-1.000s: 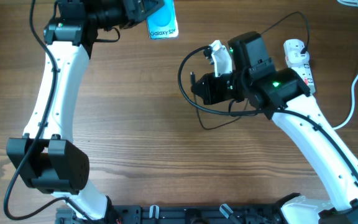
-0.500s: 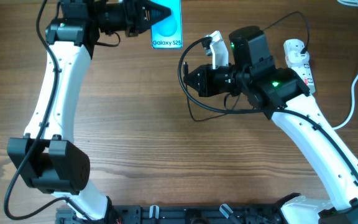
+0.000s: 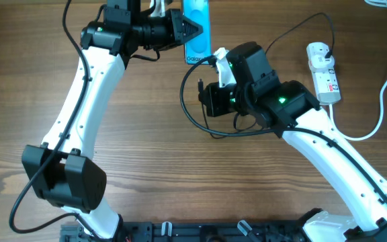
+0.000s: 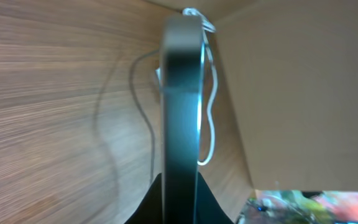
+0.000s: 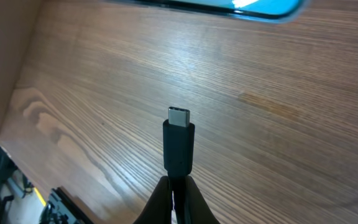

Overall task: Plug charger to phone and switch on socket
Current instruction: 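Lift the plug with the right gripper toward the phone's bottom port, then push the USB-C plug up into the phone's bottom port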

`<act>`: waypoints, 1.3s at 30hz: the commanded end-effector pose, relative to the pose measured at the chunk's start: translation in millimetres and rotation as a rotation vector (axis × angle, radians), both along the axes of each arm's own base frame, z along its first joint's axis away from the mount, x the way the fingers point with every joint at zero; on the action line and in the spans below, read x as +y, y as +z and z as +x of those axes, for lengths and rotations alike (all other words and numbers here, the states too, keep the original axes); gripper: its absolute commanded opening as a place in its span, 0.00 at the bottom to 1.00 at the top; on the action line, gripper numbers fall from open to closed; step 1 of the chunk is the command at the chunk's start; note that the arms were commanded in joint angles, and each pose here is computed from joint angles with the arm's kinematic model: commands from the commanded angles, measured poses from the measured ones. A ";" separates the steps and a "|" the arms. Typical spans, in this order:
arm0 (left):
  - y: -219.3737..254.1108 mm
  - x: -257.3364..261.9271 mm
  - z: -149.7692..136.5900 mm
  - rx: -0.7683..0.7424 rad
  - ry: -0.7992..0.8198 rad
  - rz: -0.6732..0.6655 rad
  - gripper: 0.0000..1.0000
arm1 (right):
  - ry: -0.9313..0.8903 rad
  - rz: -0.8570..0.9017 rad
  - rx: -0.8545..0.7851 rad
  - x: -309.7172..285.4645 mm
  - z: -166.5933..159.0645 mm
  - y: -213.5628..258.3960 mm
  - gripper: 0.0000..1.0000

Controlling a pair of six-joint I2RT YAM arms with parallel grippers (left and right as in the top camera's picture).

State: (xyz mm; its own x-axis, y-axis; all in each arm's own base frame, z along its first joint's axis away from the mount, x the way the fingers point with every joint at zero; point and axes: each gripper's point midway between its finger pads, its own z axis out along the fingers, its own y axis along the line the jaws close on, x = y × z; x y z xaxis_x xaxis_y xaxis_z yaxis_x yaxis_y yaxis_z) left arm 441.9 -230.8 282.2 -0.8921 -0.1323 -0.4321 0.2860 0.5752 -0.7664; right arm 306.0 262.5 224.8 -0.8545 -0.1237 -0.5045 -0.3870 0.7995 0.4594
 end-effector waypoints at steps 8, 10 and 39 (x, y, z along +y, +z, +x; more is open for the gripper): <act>-1.9 -6.1 -2.3 -0.010 -0.051 -0.014 0.04 | -0.022 0.007 -0.079 0.8 12.8 25.6 0.04; -1.0 -7.1 -3.7 -0.008 -0.059 -0.021 0.04 | -0.027 0.009 -0.074 0.9 13.0 25.0 0.04; 13.2 -18.1 -17.6 -0.048 -0.176 -0.097 0.04 | -0.076 0.020 -0.024 4.7 20.3 13.4 0.04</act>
State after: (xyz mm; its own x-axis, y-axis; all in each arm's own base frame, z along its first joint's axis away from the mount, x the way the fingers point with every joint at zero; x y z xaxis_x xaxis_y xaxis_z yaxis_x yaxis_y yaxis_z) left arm 428.3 -244.3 287.5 -0.9005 -0.0504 -0.4319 0.3592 0.4738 -0.8041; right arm 321.0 263.2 228.1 -0.8588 -0.0646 -0.5083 -0.3332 0.8241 0.4582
